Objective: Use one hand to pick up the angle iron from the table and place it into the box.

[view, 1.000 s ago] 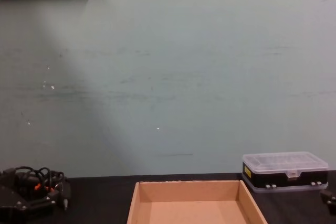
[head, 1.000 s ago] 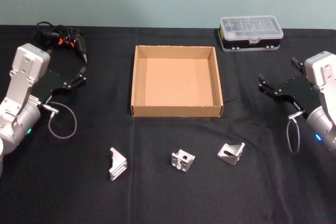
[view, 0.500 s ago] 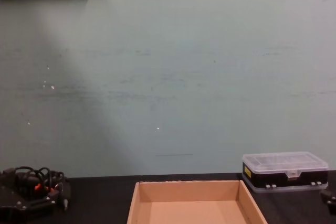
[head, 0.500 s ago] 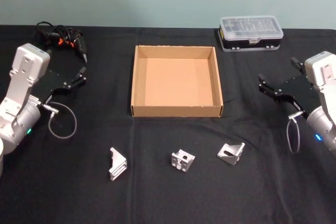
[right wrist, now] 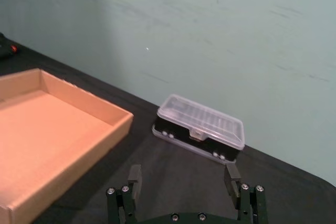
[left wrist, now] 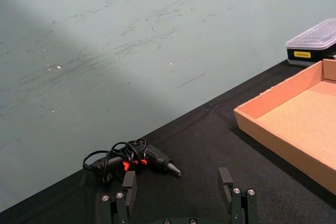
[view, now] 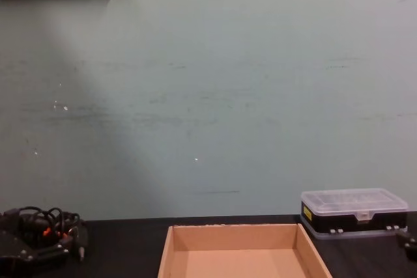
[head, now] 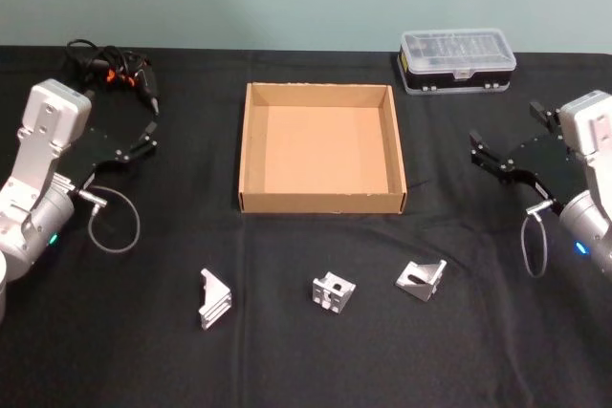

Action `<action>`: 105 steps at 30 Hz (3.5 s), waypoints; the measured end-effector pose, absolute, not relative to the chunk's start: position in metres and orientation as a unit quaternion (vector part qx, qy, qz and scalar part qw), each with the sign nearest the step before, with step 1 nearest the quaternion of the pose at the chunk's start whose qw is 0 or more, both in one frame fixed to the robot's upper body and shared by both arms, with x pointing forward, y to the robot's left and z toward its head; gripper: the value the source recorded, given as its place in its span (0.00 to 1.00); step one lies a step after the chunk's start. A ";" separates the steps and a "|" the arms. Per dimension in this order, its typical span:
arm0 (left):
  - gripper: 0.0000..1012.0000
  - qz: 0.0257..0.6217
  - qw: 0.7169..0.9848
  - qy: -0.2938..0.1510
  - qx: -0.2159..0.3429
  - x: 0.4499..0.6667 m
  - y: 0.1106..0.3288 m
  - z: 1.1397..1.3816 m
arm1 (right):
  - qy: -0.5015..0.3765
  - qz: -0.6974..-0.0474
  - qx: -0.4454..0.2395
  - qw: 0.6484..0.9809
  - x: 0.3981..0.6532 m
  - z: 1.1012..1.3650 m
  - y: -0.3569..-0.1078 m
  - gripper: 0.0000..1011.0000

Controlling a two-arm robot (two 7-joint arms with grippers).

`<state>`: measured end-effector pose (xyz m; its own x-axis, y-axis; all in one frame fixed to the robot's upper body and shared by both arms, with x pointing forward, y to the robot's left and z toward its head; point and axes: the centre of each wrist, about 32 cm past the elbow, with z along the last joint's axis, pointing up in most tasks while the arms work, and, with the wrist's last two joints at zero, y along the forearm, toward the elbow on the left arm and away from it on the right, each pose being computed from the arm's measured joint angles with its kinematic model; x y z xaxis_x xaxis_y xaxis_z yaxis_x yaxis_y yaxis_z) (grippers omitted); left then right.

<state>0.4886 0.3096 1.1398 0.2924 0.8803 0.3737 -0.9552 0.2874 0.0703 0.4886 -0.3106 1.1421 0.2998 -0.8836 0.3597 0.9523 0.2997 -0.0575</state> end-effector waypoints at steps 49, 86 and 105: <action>1.00 0.580 0.791 -0.132 0.141 0.489 0.310 1.140 | 0.011 -0.318 -0.181 0.931 0.423 1.164 -0.335 0.99; 1.00 0.580 0.791 -0.132 0.141 0.489 0.310 1.140 | 0.043 -0.336 -0.216 0.916 0.433 1.152 -0.313 0.67; 1.00 0.580 0.791 -0.132 0.142 0.489 0.310 1.140 | 0.035 -0.338 -0.198 0.919 0.432 1.154 -0.314 0.45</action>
